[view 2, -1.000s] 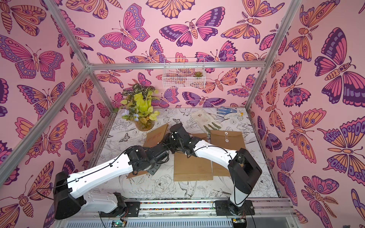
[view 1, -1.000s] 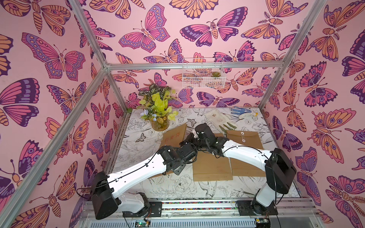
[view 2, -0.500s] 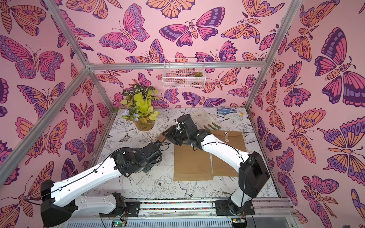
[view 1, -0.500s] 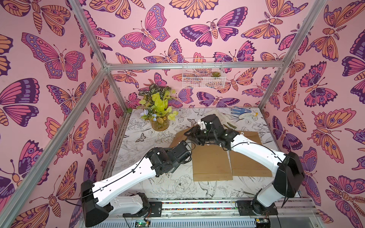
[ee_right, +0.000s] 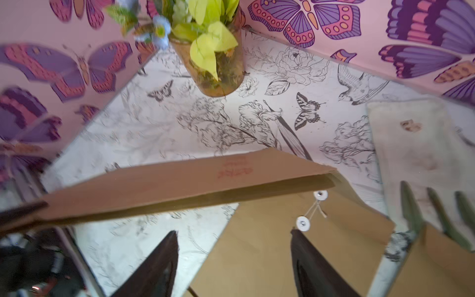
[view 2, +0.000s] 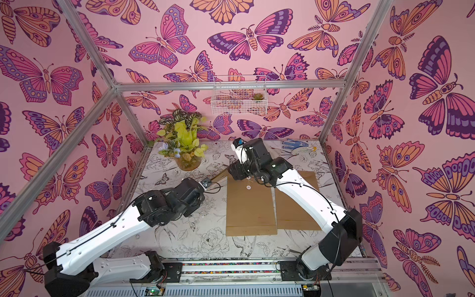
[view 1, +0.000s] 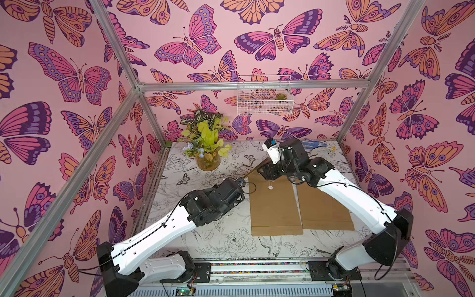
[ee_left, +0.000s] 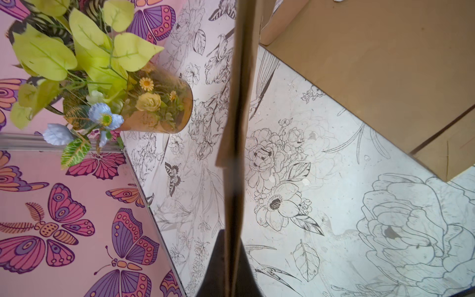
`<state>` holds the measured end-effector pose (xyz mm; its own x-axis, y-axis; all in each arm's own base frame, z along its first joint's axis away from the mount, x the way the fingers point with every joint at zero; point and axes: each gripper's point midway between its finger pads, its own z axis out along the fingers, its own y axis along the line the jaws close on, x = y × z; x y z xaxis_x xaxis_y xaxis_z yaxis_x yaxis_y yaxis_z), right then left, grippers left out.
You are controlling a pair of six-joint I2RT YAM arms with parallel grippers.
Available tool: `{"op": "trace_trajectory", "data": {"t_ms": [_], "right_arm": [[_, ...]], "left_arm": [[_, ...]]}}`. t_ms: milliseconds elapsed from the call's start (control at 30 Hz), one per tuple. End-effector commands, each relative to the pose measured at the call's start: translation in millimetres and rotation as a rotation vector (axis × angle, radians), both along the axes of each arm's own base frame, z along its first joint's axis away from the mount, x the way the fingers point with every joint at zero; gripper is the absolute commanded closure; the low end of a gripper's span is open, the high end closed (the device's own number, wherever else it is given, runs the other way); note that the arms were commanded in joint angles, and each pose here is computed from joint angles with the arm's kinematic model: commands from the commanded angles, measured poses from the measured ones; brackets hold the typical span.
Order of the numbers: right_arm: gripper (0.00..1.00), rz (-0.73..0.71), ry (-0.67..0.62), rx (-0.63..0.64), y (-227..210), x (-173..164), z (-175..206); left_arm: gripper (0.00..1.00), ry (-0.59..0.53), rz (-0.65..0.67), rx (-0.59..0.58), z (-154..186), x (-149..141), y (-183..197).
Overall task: Close the mouth of the file bag
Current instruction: Pick up the file bag from the center of the board.
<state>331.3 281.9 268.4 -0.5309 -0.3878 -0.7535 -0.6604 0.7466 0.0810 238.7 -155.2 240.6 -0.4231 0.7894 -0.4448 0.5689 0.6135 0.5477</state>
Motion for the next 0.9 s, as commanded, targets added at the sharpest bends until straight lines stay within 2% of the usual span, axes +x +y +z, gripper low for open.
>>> {"op": "trace_trajectory", "data": {"t_ms": [0, 200, 333, 567, 867], "right_arm": [[0.29, 0.262, -0.222, -0.313, -14, -10, -2], [0.27, 0.443, -0.334, -0.500, -10, -17, 2], [0.29, 0.443, -0.375, -0.607, -17, -15, 4], [0.29, 0.462, -0.419, -0.580, -21, -25, 28], [0.29, 0.491, -0.439, -0.664, -19, -9, 31]], "left_arm": [[1.00, -0.081, -0.086, -0.006, 23, 9, -5], [1.00, -0.122, -0.246, 0.001, 23, 3, -14], [1.00, -0.118, -0.270, 0.030, 20, 5, -12], [1.00, -0.110, -0.270, 0.006, 20, 6, -8], [1.00, -0.103, -0.308, -0.004, 18, -1, -9]]}}
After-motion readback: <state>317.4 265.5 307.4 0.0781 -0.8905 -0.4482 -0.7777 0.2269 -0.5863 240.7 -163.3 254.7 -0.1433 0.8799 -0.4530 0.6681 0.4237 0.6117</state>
